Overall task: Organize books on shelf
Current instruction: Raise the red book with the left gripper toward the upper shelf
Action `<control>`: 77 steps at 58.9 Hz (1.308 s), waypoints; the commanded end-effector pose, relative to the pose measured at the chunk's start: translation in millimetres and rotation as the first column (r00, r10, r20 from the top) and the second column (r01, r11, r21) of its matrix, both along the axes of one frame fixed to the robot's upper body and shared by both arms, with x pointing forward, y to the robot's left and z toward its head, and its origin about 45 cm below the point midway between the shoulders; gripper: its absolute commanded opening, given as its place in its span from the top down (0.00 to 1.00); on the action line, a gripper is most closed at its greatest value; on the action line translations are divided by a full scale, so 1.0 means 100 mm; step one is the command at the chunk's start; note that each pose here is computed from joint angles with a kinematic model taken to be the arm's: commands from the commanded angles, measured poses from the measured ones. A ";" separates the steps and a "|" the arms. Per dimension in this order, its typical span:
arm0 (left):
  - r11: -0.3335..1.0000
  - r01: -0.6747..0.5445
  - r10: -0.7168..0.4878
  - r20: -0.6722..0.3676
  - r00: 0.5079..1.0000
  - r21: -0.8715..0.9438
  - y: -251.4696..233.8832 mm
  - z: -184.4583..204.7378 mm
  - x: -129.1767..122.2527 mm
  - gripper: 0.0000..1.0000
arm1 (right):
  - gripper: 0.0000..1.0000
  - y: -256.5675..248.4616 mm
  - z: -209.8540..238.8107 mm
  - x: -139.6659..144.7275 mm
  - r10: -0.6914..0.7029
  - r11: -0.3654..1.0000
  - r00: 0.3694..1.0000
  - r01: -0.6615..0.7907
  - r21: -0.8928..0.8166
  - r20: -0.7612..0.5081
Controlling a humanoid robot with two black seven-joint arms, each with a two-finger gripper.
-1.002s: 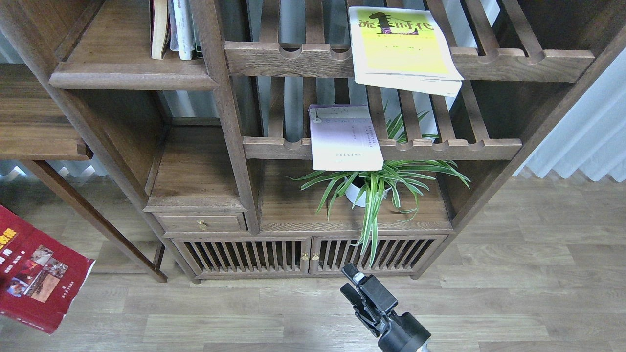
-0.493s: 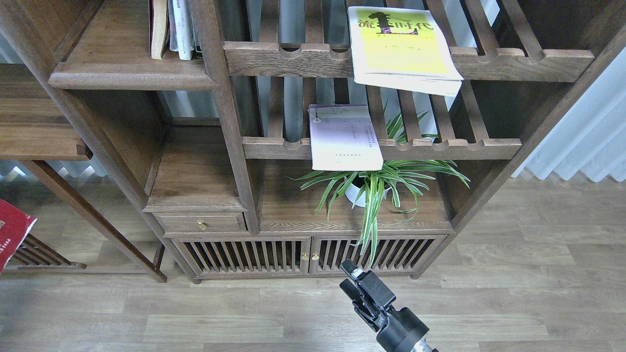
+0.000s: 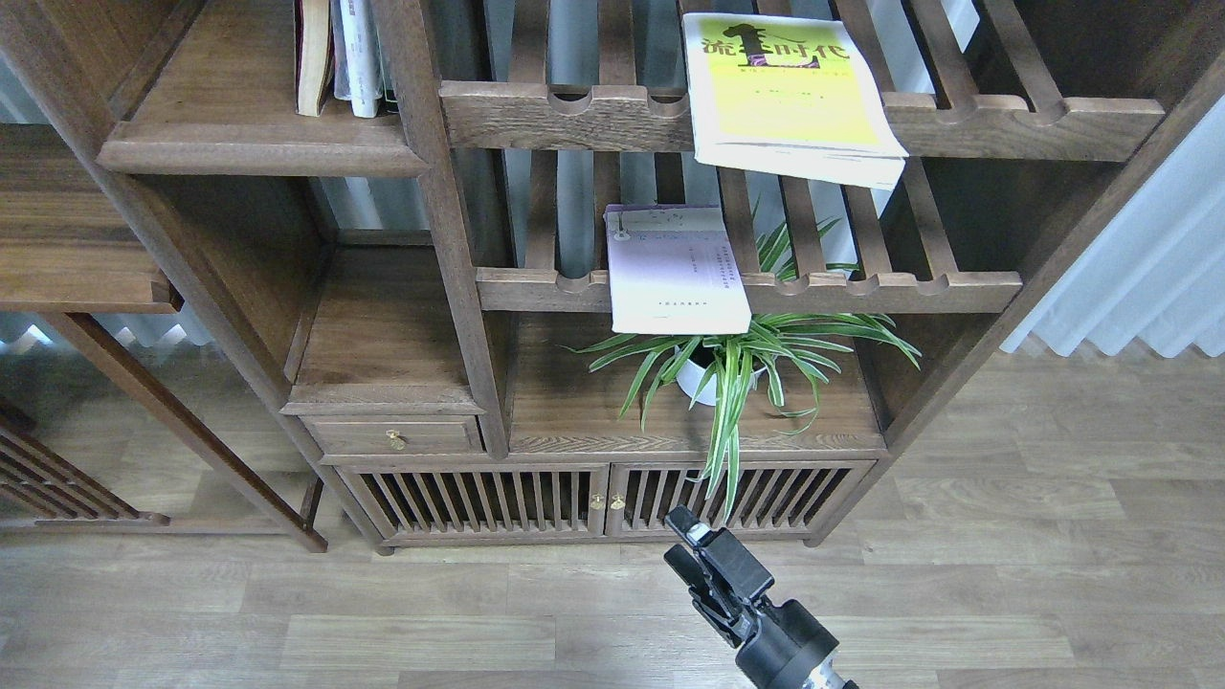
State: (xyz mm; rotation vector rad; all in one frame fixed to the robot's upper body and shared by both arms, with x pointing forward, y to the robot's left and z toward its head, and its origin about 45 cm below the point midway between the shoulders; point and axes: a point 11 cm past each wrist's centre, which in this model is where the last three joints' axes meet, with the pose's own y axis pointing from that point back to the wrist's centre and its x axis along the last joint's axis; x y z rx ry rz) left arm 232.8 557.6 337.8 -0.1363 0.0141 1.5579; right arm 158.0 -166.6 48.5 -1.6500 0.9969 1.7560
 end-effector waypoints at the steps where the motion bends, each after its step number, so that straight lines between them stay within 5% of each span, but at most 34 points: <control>1: 0.997 0.034 -0.037 0.044 0.998 0.068 -0.03 0.34 0.17 0.94 | 0.05 0.01 0.00 0.01 0.000 1.000 1.000 0.000 0.002 0.002; 16: 0.976 0.097 -0.125 0.135 0.983 0.196 -0.20 1.05 0.48 0.94 | 0.05 0.02 0.00 0.01 -0.001 1.000 1.000 0.001 0.005 0.001; 77: 0.916 0.336 -0.371 0.146 0.917 0.220 -1.07 1.23 1.16 0.94 | 0.06 0.06 0.03 0.06 0.001 1.000 1.000 -0.001 0.013 0.015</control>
